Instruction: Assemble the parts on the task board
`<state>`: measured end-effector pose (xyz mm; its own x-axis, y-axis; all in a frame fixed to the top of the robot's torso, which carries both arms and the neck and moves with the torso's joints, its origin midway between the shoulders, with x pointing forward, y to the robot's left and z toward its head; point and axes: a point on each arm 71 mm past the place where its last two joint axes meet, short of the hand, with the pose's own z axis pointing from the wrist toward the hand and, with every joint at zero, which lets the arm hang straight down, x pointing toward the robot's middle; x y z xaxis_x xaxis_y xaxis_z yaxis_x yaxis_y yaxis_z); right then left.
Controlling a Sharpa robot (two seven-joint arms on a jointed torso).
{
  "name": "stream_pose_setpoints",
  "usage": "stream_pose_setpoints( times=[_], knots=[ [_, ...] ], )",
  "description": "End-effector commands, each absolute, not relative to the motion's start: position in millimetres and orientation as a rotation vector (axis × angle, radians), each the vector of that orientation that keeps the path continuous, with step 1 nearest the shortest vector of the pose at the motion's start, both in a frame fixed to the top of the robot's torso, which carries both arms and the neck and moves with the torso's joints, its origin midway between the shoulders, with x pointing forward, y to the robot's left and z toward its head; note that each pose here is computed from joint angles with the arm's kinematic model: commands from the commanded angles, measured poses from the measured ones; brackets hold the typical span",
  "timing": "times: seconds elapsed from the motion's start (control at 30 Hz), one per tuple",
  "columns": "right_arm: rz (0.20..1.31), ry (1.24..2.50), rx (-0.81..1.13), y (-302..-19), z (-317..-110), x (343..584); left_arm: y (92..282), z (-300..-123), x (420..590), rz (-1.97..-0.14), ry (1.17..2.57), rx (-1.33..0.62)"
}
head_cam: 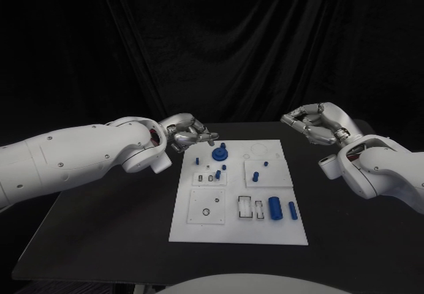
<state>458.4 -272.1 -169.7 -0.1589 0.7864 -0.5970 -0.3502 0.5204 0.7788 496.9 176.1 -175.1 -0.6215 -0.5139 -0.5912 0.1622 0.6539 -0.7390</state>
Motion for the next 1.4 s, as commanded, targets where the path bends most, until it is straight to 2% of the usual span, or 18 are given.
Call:
stream_pose_setpoints(
  times=[0.03,0.27,0.53,1.4],
  knots=[
    [1.048,1.355,0.449,-277.5,-171.1,457.3,177.7,-189.2,496.4,-0.612,2.244,-0.063],
    [1.009,1.35,0.483,-285.1,-180.4,451.4,161.0,-189.1,502.6,-0.391,2.235,0.155],
    [0.996,1.337,0.488,-286.6,-186.1,447.5,154.9,-189.8,507.1,-0.288,2.235,0.206],
    [0.989,1.372,0.504,-286.4,-201.7,445.6,139.8,-201.1,516.3,-0.267,2.287,0.272]
  ],
)
